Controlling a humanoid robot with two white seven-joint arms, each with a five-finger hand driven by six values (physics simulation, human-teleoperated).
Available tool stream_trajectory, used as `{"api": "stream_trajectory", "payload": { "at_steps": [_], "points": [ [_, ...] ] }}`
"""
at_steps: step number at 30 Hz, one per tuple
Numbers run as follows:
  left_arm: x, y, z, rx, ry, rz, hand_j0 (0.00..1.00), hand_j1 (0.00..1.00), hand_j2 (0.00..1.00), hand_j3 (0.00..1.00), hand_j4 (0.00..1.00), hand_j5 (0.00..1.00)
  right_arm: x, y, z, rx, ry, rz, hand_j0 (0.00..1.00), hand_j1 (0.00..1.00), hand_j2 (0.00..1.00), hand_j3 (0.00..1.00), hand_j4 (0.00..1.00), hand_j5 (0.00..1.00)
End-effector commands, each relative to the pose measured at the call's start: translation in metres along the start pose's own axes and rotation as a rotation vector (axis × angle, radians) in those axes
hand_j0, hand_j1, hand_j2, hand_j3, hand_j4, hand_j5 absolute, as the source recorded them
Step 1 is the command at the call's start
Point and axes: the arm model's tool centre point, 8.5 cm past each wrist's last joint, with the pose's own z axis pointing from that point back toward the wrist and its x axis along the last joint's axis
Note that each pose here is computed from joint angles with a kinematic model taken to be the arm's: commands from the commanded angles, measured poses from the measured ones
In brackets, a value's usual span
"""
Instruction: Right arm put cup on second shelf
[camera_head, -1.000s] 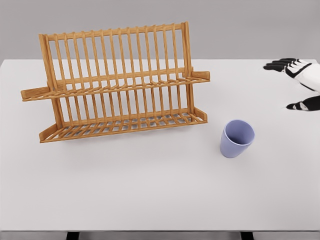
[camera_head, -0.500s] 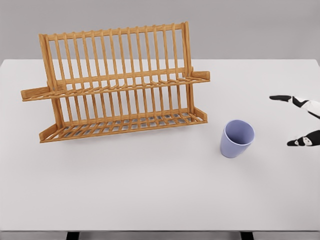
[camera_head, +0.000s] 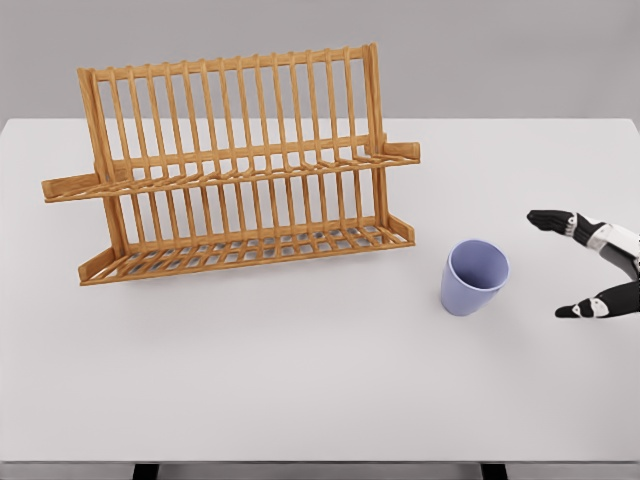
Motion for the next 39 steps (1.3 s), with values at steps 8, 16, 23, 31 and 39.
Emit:
{"api": "stream_trajectory", "payload": {
  "at_steps": [8,16,23,31,39],
  "points": [
    [0.000,0.000,0.000,-0.001,0.000,0.000,1.00,1.00,1.00,1.00,1.00,1.00,-0.020,0.030,-0.015,-0.054,-0.070,-0.114,1.00,1.00,1.00,1.00,1.00,1.00],
    [0.000,0.000,0.000,-0.001,0.000,0.000,1.00,1.00,1.00,1.00,1.00,1.00,-0.019,0.028,-0.021,-0.135,-0.128,-0.145,1.00,1.00,1.00,1.00,1.00,1.00],
    [0.000,0.000,0.000,0.000,0.001,0.000,1.00,1.00,1.00,1.00,1.00,1.00,-0.033,0.046,-0.015,-0.145,-0.107,-0.204,1.00,1.00,1.00,1.00,1.00,1.00],
    [0.000,0.000,0.000,-0.001,0.000,0.000,1.00,1.00,1.00,1.00,1.00,1.00,-0.038,0.045,-0.013,-0.161,-0.095,-0.216,1.00,1.00,1.00,1.00,1.00,1.00],
    [0.000,0.000,0.000,-0.001,0.000,0.000,1.00,1.00,1.00,1.00,1.00,1.00,-0.042,0.051,-0.018,-0.167,-0.104,-0.236,1.00,1.00,1.00,1.00,1.00,1.00]
  ]
}}
